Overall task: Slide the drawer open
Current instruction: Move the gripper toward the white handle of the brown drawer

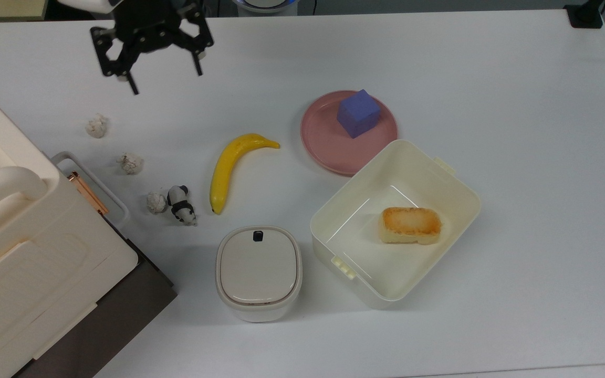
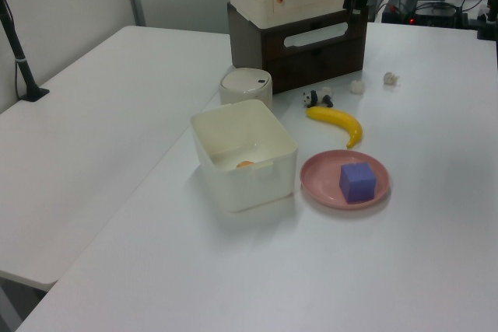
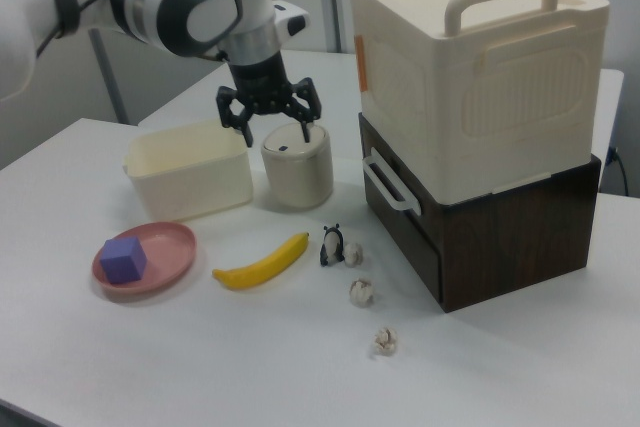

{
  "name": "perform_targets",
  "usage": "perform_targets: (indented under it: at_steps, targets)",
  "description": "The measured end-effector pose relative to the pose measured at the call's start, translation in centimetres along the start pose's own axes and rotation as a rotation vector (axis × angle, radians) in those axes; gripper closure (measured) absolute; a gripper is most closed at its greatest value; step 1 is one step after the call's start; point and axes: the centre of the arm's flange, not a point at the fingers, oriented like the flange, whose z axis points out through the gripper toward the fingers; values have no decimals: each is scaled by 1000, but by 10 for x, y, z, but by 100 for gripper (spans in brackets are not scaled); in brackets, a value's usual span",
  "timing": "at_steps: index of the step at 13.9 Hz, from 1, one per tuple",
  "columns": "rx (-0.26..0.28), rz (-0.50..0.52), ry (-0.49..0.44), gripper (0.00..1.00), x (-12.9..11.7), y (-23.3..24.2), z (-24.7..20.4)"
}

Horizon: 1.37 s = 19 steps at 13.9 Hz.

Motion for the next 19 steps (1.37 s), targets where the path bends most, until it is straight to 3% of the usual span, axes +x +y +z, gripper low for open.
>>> perform_targets:
  at_steps: [8,19]
  targets:
    - [-135,-109,-9,0,16,29,59]
    - [-190,-113,-3,0,25,47,110]
